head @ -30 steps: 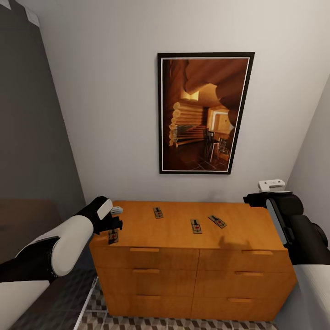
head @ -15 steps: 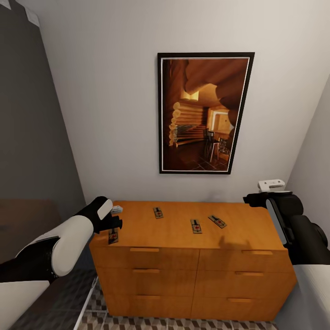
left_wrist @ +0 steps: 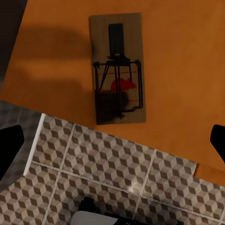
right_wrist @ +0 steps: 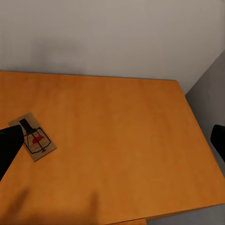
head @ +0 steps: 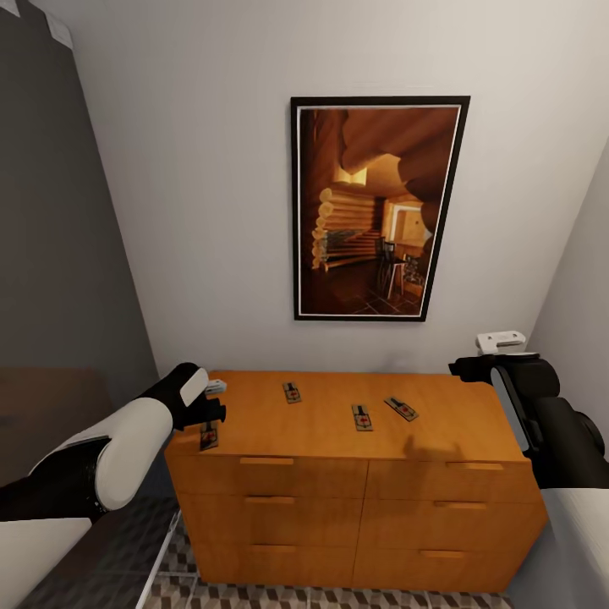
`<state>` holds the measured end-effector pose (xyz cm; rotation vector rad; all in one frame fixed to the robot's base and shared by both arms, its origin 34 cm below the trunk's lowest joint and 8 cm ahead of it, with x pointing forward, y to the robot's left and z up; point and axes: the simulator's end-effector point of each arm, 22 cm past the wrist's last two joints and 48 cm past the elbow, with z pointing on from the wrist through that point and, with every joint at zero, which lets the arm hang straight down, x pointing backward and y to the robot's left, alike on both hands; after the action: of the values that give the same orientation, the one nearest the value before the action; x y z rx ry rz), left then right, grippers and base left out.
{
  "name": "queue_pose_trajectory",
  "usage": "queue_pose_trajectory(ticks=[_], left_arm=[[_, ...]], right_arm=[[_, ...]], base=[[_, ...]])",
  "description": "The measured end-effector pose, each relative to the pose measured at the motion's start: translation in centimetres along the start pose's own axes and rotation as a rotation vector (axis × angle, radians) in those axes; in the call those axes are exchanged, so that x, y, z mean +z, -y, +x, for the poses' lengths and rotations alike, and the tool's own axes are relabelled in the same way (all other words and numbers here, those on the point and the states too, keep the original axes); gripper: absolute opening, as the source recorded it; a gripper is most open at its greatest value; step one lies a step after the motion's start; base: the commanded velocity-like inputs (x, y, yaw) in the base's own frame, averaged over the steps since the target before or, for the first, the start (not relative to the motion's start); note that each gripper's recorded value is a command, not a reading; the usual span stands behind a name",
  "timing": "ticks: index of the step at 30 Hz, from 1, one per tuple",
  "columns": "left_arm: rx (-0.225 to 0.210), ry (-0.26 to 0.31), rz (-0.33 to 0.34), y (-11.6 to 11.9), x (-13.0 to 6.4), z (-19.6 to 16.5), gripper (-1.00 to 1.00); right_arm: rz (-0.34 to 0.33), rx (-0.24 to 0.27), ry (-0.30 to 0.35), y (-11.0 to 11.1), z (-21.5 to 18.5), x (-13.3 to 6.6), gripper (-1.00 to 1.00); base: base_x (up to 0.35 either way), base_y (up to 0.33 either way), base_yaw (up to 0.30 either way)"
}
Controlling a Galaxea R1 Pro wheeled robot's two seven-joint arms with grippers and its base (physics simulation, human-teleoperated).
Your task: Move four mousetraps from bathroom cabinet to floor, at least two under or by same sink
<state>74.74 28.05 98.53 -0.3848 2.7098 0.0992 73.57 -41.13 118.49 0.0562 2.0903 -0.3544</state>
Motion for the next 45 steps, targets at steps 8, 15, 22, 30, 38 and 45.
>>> queue_pose_trajectory(ticks=[8,15,22,30,38,45], left_arm=[[0.001,-0.003,-0.001,0.1,0.8,0.1,1.00],[0.002,-0.003,-0.001,0.2,1.4,0.2,1.00],[0.001,-0.002,-0.001,0.2,2.1,0.2,1.00],[0.001,-0.002,-0.001,0.3,2.8,0.3,1.00],[0.001,-0.002,0.000,0.4,3.7,0.4,1.00],[0.001,-0.002,0.000,0.5,4.4,0.5,1.00]], right_arm=[[-0.001,0.000,0.000,-0.2,0.4,0.5,1.00],[-0.001,0.000,0.001,-0.4,0.7,1.0,1.00],[-0.001,-0.001,0.001,-0.6,1.1,1.5,1.00],[-0.002,0.000,0.001,-0.9,1.7,2.1,1.00],[-0.002,0.000,0.001,-1.1,2.2,2.6,1.00],[-0.001,-0.001,0.001,-1.3,2.8,3.1,1.00]], base=[[0.000,0.000,0.000],[0.000,0.000,0.000],[0.000,0.000,0.000],[0.000,0.000,0.000],[0.000,0.000,0.000],[0.000,0.000,0.000]])
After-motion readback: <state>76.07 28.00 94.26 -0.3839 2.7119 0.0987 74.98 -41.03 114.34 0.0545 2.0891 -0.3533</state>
